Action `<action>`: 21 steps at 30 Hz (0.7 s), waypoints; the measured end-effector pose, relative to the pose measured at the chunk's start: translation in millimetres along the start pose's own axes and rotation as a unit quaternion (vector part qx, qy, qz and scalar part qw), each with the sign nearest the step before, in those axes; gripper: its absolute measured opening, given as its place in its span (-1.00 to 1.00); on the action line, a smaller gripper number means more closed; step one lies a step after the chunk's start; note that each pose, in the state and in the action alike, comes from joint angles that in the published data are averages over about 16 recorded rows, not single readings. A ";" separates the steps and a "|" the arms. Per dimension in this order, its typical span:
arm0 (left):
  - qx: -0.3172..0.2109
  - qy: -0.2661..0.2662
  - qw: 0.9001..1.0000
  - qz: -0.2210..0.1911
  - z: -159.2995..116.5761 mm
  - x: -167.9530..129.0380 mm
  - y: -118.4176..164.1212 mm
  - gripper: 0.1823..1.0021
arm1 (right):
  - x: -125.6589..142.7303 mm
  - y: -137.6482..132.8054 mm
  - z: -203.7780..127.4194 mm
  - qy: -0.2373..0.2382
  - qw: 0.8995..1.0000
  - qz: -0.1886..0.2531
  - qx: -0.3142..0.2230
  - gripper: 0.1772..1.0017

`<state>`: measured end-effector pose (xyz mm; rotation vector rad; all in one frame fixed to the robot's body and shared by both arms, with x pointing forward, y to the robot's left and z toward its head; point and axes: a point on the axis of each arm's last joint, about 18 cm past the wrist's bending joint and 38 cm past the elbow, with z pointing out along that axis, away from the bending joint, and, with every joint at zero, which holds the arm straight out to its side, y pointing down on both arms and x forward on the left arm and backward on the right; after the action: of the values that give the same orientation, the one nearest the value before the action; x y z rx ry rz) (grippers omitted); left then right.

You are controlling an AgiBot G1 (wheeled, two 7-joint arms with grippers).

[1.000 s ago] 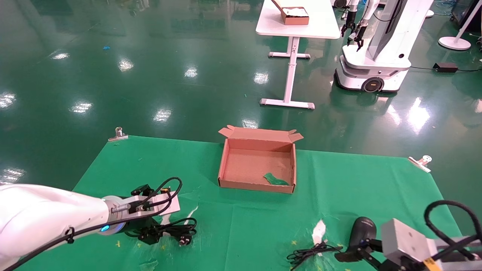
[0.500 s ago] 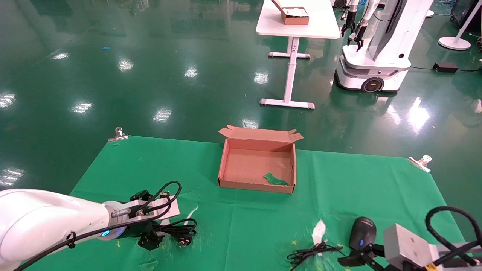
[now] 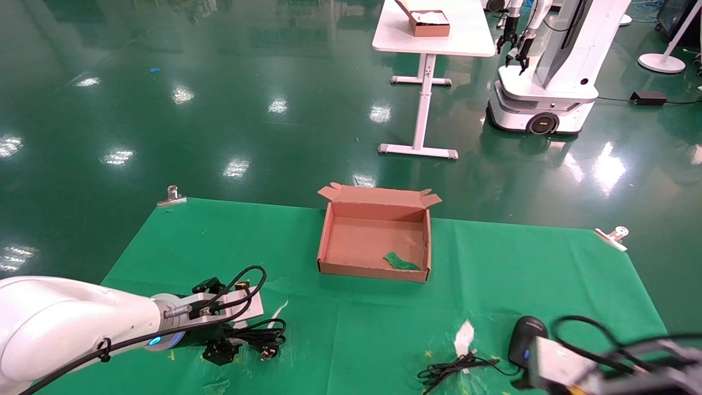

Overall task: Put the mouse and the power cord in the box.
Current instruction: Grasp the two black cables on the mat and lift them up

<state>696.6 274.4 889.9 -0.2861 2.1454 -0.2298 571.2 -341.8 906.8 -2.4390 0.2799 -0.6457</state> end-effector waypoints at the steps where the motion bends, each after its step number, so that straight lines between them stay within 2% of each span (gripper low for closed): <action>1: 0.000 0.000 1.000 0.000 0.0 0.0 0.0 1.00 | 6.2 -2.7 5.5 0.003 1.000 -0.005 -0.009 1.00; 11: 0.000 0.000 1.000 0.000 0.1 -0.1 0.0 1.00 | 55.8 -35.7 65.0 0.017 0.996 -0.060 -0.065 1.00; 21: 0.000 0.000 1.000 0.000 0.1 -0.1 0.0 1.00 | 76.6 -57.7 101.6 0.013 0.991 -0.089 -0.096 1.00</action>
<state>696.8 274.4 889.9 -0.2859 2.1457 -0.2300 691.5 -271.2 898.9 -2.6641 0.1404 -0.7585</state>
